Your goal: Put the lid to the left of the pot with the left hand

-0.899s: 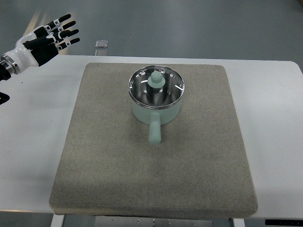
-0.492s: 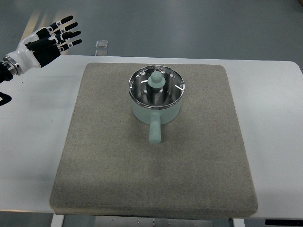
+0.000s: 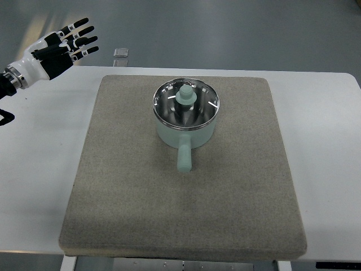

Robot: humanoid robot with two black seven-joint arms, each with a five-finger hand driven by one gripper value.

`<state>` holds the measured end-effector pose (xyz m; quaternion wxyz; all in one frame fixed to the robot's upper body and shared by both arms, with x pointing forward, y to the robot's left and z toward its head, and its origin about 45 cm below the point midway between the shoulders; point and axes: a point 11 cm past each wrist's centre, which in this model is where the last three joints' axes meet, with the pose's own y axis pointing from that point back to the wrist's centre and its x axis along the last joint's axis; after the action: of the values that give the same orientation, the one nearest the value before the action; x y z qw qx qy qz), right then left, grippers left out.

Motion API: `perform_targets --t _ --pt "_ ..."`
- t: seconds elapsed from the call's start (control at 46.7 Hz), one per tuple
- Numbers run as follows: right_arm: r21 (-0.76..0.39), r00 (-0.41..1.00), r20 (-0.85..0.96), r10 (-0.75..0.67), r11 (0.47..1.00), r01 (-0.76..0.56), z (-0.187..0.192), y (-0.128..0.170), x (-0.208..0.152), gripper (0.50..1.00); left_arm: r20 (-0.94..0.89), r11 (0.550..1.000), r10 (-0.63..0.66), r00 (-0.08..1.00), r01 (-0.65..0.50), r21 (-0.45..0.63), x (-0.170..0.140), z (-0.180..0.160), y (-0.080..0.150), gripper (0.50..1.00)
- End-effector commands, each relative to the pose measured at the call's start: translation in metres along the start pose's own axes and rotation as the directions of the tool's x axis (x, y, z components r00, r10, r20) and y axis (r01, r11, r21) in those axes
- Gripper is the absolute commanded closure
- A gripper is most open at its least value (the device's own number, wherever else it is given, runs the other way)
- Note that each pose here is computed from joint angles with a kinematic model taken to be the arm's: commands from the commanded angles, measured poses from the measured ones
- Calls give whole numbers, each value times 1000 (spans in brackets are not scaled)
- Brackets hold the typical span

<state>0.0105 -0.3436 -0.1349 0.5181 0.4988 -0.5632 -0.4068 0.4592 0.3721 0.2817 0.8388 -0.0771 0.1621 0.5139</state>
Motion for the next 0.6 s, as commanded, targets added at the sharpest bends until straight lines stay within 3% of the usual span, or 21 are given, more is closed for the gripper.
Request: perform_targets --t 0.0,0.578 --pt "0 1000 0 1 1000 -1 0 0 0 579 11 1000 4 1000 -4 -2 2 4 1 504" --pt "0 1000 0 1 1000 -1 0 0 0 579 356 987 -84 931 27 161 -16 16 -17 506"
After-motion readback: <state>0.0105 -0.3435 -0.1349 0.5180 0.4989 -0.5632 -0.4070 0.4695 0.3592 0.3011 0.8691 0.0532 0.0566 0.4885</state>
